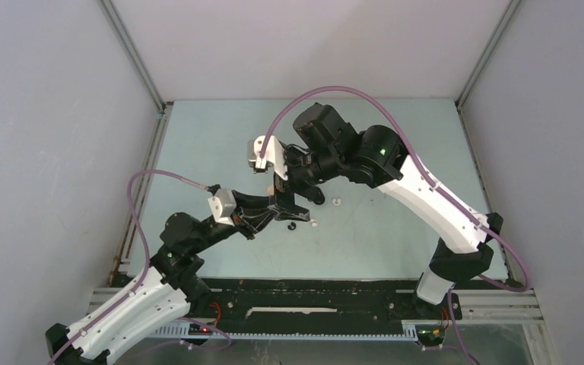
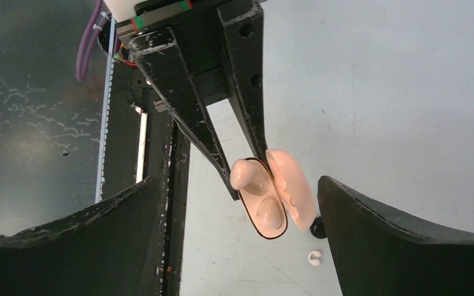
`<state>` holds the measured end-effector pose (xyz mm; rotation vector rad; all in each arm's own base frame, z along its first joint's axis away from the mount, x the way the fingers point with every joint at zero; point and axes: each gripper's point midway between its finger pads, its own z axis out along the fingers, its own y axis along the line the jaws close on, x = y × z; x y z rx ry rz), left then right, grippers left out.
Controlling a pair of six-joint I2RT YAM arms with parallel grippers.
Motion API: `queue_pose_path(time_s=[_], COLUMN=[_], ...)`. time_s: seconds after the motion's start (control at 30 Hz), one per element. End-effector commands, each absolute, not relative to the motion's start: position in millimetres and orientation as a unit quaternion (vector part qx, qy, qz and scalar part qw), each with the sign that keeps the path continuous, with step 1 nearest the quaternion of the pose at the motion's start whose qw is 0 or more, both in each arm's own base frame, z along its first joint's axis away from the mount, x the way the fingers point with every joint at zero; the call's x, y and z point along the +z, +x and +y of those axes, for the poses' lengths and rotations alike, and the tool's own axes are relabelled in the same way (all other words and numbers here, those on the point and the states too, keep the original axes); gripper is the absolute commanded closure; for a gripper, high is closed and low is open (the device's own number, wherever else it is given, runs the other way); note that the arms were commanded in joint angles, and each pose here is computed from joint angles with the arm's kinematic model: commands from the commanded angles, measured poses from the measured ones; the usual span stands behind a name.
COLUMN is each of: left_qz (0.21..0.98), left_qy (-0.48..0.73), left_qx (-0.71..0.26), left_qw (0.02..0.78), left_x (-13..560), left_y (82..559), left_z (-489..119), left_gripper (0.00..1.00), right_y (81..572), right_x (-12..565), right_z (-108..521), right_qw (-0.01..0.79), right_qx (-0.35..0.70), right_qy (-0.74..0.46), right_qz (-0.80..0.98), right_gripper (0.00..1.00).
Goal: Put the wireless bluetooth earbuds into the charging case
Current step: Place the earbud in the charging case.
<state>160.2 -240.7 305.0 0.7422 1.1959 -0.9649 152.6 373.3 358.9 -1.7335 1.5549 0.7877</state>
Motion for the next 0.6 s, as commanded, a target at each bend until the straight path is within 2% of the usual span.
queue_pose_path(time_s=[0.0, 0.57], left_qz=[0.49, 0.487], left_qy=[0.34, 0.346], left_qx=[-0.429, -0.43], left_qw=[0.678, 0.677], left_x=[333.0, 332.6], left_y=[152.7, 150.6], left_z=[-240.5, -241.5], left_gripper=[1.0, 1.0], right_y=[158.2, 188.2], right_x=[367.0, 356.2], right_z=[379.3, 371.8], right_qw=[0.335, 0.328], right_qx=[0.325, 0.32], right_qy=[-0.635, -0.599], right_qz=[0.615, 0.657], right_gripper=[0.0, 0.0])
